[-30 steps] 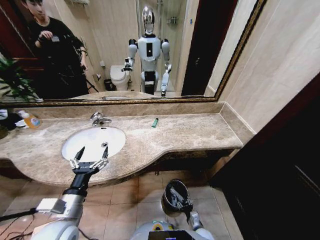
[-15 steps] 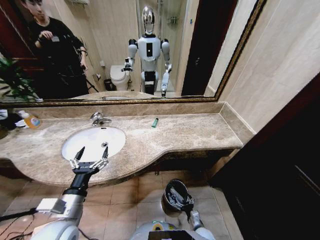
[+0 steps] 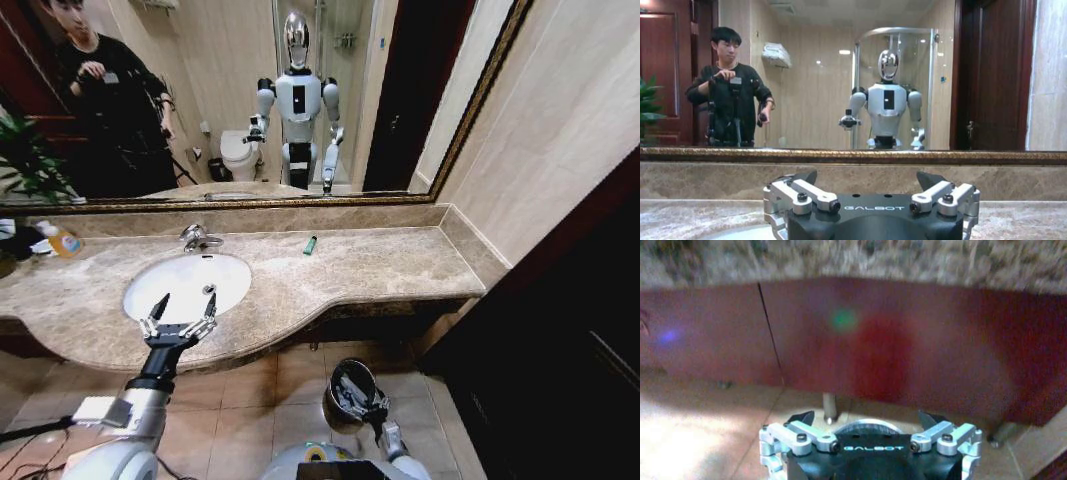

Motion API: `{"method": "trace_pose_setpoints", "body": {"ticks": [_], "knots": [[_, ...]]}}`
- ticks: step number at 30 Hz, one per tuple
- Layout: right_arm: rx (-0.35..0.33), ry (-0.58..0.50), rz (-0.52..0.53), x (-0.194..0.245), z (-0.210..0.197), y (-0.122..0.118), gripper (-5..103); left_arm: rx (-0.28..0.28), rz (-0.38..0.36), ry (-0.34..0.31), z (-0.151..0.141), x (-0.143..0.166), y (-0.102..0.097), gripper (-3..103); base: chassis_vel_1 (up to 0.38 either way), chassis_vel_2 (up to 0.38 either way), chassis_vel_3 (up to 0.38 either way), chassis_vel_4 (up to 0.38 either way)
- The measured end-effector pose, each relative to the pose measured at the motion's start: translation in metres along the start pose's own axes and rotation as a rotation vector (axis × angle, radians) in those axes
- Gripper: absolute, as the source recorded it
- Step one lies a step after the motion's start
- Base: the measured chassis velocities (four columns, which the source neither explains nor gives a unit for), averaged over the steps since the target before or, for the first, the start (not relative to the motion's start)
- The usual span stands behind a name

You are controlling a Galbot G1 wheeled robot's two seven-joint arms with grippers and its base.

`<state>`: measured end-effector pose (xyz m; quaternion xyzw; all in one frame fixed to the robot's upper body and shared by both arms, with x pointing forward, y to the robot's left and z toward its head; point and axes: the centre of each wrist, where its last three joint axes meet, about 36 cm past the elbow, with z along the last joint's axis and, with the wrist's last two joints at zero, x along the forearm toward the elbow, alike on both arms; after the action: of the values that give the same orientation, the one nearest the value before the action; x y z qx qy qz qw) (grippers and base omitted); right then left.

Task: Pick up the trash from the sink and place it in the trash bin.

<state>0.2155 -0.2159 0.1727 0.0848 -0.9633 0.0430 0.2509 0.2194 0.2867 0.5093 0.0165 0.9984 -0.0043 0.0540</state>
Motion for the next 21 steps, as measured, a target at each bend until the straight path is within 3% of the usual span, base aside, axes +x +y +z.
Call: {"method": "trace_pose_setpoints", "body": {"ticks": [10,21], "knots": [[0.002,-0.157,0.014,0.014,-0.044,0.0,100,0.0,0.0,0.0,0.0,0.0,0.0,100,0.0,0.0,0.0,0.0],[-0.04,-0.381,0.01,0.032,-0.162,0.019,100,0.0,0.0,0.0,0.0,0.0,0.0,100,0.0,0.0,0.0,0.0]]}}
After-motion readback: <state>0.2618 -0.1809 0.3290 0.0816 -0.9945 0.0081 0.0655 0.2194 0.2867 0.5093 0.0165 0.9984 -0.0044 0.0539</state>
